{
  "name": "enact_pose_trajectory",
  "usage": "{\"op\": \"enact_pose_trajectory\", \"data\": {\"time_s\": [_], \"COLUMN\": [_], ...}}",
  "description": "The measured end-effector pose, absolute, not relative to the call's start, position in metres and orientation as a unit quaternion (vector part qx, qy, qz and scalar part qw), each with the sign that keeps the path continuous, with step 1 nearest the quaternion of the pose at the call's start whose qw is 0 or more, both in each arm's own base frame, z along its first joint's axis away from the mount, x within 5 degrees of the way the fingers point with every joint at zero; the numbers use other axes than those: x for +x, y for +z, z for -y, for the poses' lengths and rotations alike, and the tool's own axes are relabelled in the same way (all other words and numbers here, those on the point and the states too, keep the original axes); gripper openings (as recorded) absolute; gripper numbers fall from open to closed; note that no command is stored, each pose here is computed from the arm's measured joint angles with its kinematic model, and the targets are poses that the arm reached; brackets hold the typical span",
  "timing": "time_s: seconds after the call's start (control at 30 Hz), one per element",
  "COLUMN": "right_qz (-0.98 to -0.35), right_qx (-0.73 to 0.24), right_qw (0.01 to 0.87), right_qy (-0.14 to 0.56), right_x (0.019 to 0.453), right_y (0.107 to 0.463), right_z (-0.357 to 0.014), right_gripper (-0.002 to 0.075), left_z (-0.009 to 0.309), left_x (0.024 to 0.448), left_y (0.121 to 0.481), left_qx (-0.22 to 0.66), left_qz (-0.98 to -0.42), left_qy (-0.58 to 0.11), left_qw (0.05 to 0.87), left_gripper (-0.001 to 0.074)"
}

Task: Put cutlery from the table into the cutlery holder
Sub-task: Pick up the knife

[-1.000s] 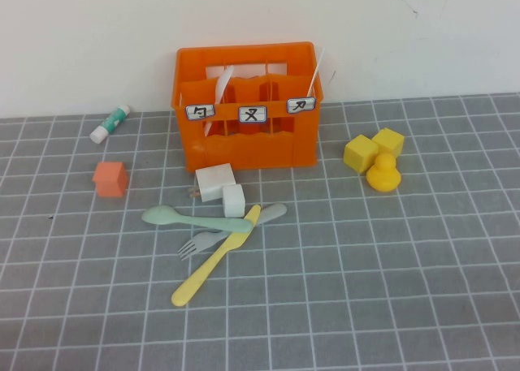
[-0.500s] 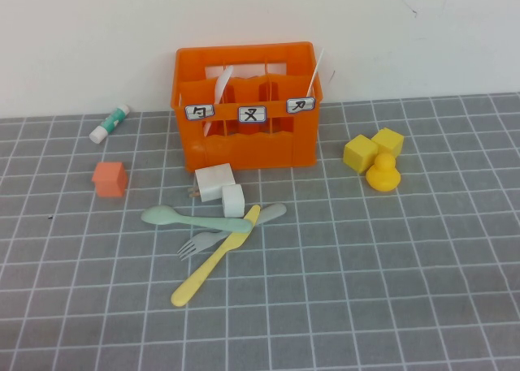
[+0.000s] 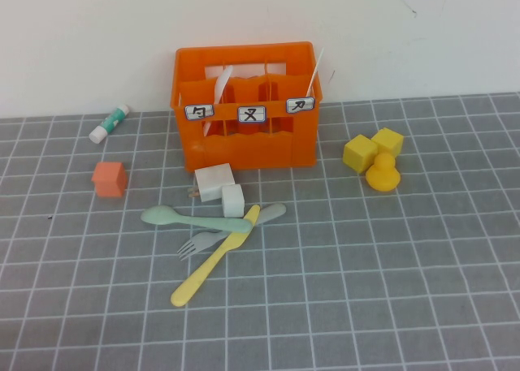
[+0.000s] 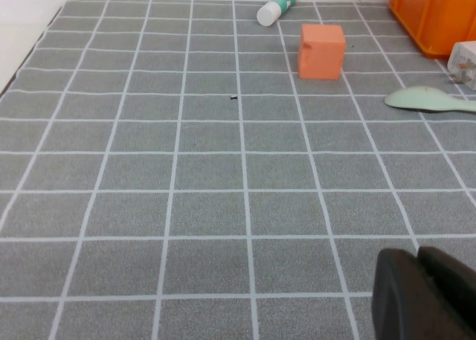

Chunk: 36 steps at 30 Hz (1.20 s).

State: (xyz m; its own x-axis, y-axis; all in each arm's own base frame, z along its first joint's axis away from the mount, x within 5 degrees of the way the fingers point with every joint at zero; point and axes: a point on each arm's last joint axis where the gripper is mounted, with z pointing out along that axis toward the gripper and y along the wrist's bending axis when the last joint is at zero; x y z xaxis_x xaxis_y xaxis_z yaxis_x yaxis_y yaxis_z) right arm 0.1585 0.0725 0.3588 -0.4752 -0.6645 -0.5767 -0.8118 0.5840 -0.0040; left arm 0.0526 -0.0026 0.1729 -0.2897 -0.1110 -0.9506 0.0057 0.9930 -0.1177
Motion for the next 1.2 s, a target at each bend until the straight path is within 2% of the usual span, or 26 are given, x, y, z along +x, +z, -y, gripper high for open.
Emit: {"op": "enact_pose_trajectory", "data": {"time_s": [0.2,0.33,0.4,0.47,0.6,0.67,0.77,0.97,1.2], "right_qz": [-0.786,-0.757,-0.746,-0.728,-0.641,-0.59,-0.524,-0.464,-0.421], "right_qx": [-0.594,-0.638,-0.653,-0.676,-0.759,-0.799,-0.843,-0.877,-0.901], "right_qw": [0.166,0.135,0.127,0.111,0.113,0.116,0.124,0.126,0.108], "right_qy": [0.036,0.024,0.026,0.025,0.01,0.003,-0.005,0.008,0.021], "right_x": [0.211,0.247,0.263,0.279,0.307,0.316,0.327,0.339,0.337], "right_y": [0.338,0.322,0.316,0.304,0.283,0.272,0.256,0.223,0.198], "right_z": [-0.138,-0.19,-0.215,-0.24,-0.288,-0.308,-0.335,-0.363,-0.372], "right_gripper": [-0.0003,0.0001,0.0026,0.0084,0.0288,0.0341,0.037,0.0379,0.0379], "left_z": [0.003,0.003,0.003,0.003,0.003,0.003,0.003,0.003,0.003], "left_x": [0.053,0.053,0.053,0.053,0.053,0.053,0.053,0.053,0.053], "left_y": [0.173,0.173,0.173,0.173,0.173,0.173,0.173,0.173,0.173], "left_qx": [-0.032,-0.032,-0.032,-0.032,-0.032,-0.032,-0.032,-0.032,-0.031], "left_qz": [-0.802,-0.802,-0.802,-0.802,-0.802,-0.802,-0.802,-0.802,-0.802], "left_qy": [-0.048,-0.048,-0.048,-0.048,-0.048,-0.048,-0.048,-0.048,-0.048], "left_qw": [0.595,0.595,0.595,0.595,0.595,0.595,0.595,0.595,0.595], "left_gripper": [-0.0001,-0.0001,-0.0001,-0.0001,-0.0001,-0.0001,-0.0001,-0.0001,-0.0001]}}
